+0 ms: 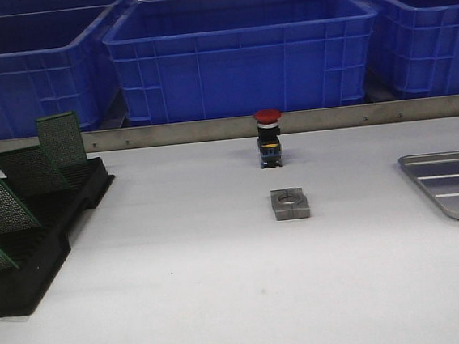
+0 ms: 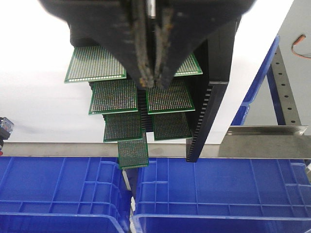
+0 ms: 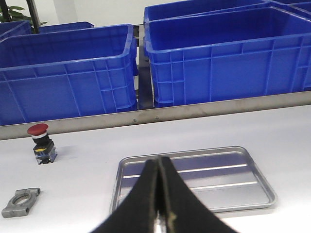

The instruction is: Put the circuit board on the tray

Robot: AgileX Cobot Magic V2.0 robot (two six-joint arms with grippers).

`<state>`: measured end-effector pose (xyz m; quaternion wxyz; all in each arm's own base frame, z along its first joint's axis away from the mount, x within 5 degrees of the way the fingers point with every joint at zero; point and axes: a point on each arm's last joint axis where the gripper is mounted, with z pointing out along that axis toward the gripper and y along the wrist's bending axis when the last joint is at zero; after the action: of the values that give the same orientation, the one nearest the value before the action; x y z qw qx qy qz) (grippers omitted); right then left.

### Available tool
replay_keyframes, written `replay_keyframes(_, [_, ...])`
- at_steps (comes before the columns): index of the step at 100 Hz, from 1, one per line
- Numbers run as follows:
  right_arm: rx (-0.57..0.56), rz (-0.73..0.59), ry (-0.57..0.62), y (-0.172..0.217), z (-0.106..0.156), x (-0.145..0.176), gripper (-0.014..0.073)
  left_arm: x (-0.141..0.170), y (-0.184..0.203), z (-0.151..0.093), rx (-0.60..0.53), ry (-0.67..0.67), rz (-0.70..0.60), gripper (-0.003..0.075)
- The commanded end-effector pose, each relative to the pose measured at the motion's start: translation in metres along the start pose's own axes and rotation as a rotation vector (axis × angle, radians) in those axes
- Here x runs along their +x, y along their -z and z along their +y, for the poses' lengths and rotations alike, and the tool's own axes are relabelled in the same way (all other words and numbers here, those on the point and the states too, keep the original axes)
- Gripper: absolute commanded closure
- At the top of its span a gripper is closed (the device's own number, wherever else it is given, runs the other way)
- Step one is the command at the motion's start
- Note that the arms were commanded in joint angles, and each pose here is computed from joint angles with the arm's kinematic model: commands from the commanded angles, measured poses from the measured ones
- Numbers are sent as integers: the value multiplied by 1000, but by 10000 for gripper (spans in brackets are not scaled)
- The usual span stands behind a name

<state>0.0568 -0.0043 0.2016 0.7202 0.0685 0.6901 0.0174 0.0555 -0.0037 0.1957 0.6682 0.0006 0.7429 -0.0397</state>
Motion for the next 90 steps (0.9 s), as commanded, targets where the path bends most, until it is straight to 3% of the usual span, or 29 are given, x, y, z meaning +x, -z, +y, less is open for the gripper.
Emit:
replay_keyframes(1, [-20,-111,13,3,2,-12,657,8,-1,1,1,18,-59,741])
replay_keyframes(90, [-20,-112,13,3,2,-12,657,5,-1,1,0,9,-93,741])
